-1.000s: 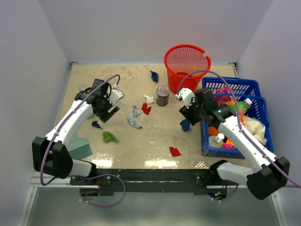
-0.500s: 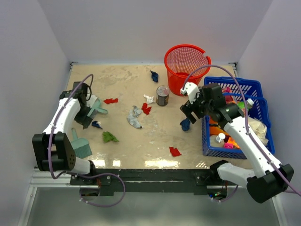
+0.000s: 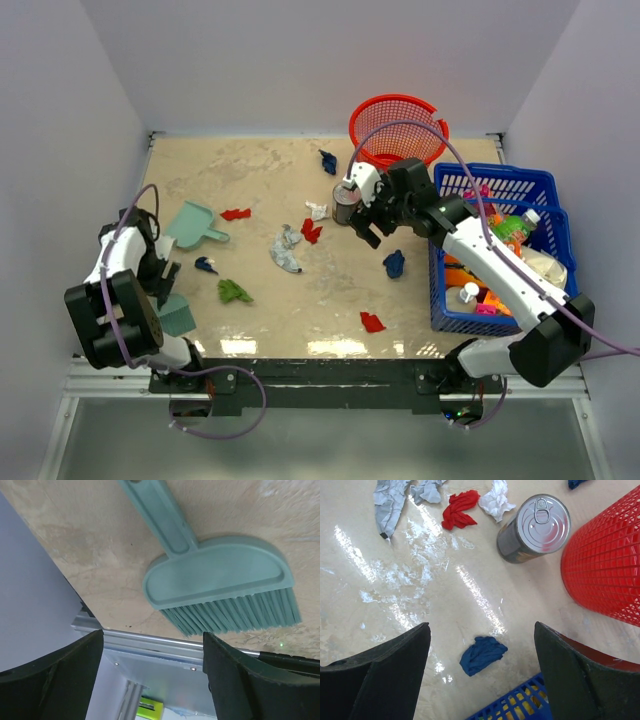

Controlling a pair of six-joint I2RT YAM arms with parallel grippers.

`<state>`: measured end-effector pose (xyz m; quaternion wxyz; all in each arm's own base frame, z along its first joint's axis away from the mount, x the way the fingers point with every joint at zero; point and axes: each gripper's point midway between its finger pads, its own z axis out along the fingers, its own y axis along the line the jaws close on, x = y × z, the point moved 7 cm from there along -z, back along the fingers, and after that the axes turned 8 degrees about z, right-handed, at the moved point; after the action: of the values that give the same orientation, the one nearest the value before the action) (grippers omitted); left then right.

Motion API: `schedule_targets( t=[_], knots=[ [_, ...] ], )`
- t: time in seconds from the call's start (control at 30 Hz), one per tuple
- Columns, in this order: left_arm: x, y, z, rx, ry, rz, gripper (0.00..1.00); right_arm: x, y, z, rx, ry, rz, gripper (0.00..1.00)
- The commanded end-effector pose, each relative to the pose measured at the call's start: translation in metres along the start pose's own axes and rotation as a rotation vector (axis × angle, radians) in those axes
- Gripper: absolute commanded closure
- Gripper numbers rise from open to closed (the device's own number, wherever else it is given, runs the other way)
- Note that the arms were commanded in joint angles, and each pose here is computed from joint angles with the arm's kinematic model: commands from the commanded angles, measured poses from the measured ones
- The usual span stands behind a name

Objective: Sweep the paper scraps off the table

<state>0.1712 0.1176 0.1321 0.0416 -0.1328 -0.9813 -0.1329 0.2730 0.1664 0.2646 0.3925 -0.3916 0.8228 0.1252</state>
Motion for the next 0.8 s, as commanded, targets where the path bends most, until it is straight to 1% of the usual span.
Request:
schedule_targets(
  t=[0.0, 0.1, 0.23, 0.37, 0.5, 0.57, 0.63, 0.7, 0.77],
  knots=[
    [0.013, 0.001, 0.005, 0.012, -0.006, -0.004, 0.16, -0.028, 0.0, -0.007, -0.002, -0.108, 0.007, 0.14],
    [0.02, -0.006, 0.011, 0.037, 0.006, -0.002, 0.18, -0.027, 0.0, -0.006, 0.006, -0.106, 0.002, 0.14],
    [0.026, -0.018, 0.022, 0.094, 0.041, 0.004, 0.29, -0.025, 0.001, -0.004, -0.008, -0.1, -0.009, 0.14],
    [0.032, -0.02, 0.032, 0.066, 0.081, 0.01, 0.35, -0.026, 0.002, -0.005, -0.016, -0.111, -0.005, 0.14],
    [0.038, -0.019, 0.039, 0.024, 0.11, 0.006, 0.35, -0.026, 0.002, -0.006, -0.009, -0.113, -0.01, 0.14],
    [0.04, -0.021, 0.043, 0.022, 0.128, 0.011, 0.37, -0.026, 0.001, -0.006, -0.005, -0.112, -0.014, 0.14],
    [0.041, -0.022, 0.049, 0.038, 0.147, 0.013, 0.42, -0.025, 0.001, -0.005, -0.006, -0.107, -0.017, 0.14],
    [0.038, -0.018, 0.052, 0.024, 0.141, -0.001, 0.49, -0.027, 0.001, -0.008, -0.004, -0.118, -0.019, 0.14],
    [0.033, -0.01, 0.053, -0.013, 0.119, -0.013, 0.49, -0.029, 0.001, -0.01, 0.0, -0.129, -0.017, 0.14]
  ],
)
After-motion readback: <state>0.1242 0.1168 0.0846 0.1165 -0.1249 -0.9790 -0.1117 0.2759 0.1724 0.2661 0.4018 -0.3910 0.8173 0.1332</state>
